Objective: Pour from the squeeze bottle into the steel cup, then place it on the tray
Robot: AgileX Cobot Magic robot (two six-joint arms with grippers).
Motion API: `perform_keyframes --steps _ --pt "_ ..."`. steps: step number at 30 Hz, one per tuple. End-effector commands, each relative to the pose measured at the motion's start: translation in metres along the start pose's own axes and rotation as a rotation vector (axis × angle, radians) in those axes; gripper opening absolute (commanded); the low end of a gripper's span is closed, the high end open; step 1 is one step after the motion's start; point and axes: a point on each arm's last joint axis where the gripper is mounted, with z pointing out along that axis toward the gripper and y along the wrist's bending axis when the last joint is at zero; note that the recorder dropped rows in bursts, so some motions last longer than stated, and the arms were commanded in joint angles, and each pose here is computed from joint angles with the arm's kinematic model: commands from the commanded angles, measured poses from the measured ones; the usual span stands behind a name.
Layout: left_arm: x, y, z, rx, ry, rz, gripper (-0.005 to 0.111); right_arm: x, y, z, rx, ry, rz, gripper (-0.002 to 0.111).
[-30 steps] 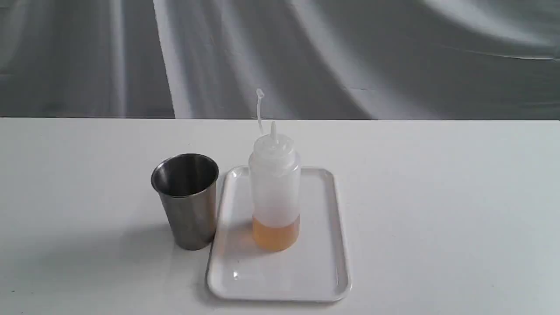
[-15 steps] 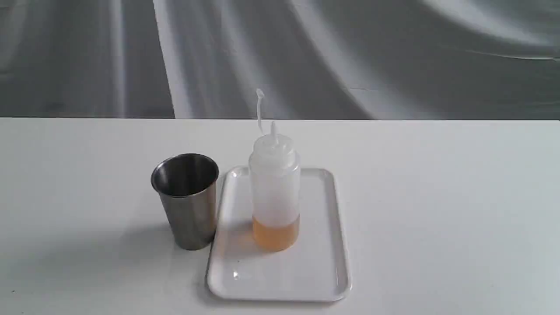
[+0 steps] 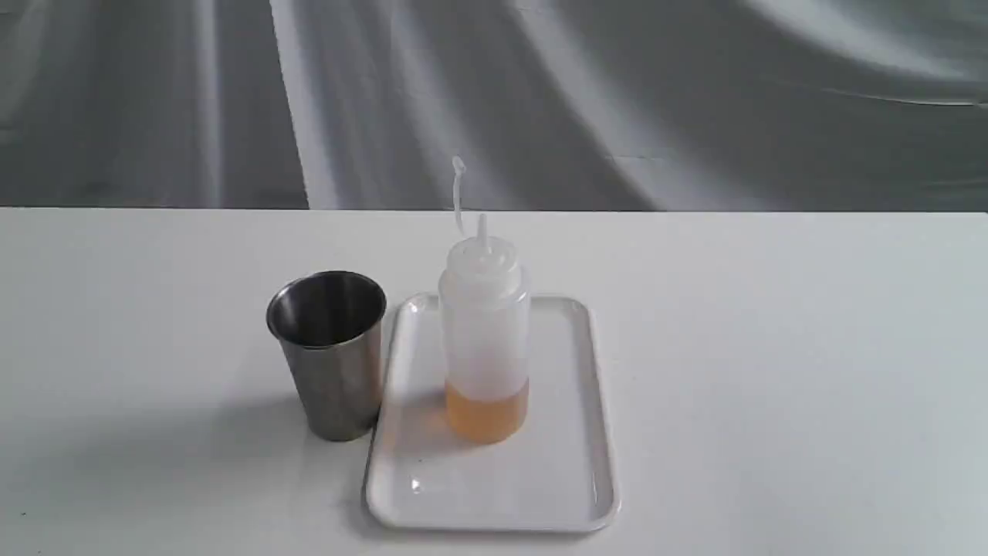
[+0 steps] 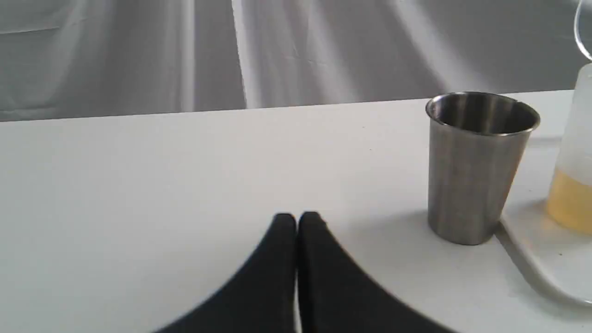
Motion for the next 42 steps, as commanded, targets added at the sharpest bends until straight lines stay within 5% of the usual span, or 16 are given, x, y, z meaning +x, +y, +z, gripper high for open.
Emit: perform_keyframes --steps 1,16,42 --pt "0.001 0.000 0.000 0.005 -0.006 -0.003 0.000 0.004 -0.001 -0.001 0.017 0.032 0.016 0.000" --pt "0.001 0.000 0.000 0.005 -0.006 -0.001 0.000 0.058 0.003 0.006 0.004 0.114 0.089 0.000" --pt "0.001 0.000 0.000 0.005 -0.006 0.000 0.000 0.079 0.001 0.001 0.004 0.352 -0.075 0.000"
